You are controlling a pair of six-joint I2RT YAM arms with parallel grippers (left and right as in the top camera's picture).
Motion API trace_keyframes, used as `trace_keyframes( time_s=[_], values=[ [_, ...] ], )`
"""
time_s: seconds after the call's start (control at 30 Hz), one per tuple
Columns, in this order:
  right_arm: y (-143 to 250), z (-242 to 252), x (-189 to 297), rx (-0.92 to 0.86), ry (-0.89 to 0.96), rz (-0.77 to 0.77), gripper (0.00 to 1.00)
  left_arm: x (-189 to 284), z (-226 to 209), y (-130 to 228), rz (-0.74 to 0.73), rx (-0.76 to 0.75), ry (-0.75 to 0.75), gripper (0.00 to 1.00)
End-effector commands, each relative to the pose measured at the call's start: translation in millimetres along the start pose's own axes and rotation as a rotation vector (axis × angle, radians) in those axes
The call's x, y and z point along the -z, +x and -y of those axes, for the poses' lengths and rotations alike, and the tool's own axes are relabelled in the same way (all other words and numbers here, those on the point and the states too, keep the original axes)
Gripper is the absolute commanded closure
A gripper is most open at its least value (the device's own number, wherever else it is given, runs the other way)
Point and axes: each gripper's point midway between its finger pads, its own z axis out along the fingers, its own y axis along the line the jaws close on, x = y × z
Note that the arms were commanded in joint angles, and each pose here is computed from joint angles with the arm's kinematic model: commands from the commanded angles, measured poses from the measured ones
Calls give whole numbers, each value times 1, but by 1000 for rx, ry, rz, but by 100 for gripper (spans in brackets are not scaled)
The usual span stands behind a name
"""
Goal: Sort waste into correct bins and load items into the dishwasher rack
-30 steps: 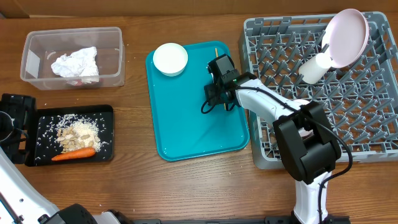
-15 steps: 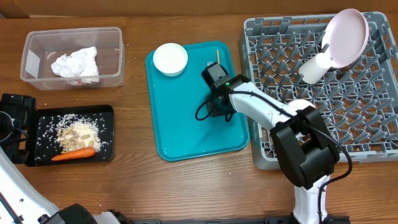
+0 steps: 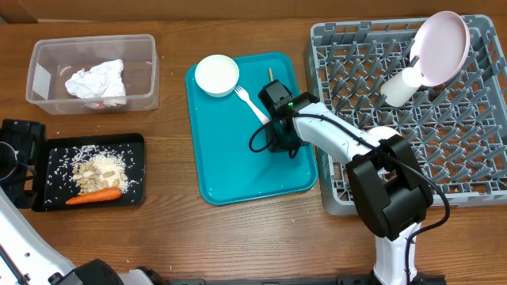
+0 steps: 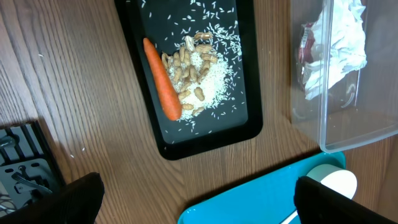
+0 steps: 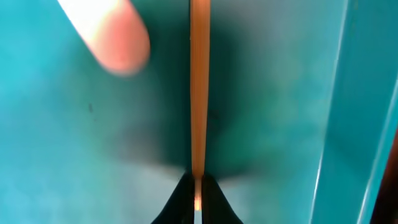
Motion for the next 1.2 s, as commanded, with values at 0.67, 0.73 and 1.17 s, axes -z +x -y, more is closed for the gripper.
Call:
trace_keyframes(
  time_s=[0.67, 0.73, 1.17],
  values=[
    [-85, 13, 131, -39, -230, 388, 48, -1, -1, 0, 2, 8, -6, 0],
    [-93, 9, 102, -37, -221, 366, 48, -1, -1, 0, 2, 8, -6, 0],
    [-106, 6, 7, -30, -119, 309, 53, -1, -1, 0, 2, 8, -6, 0]
  ],
)
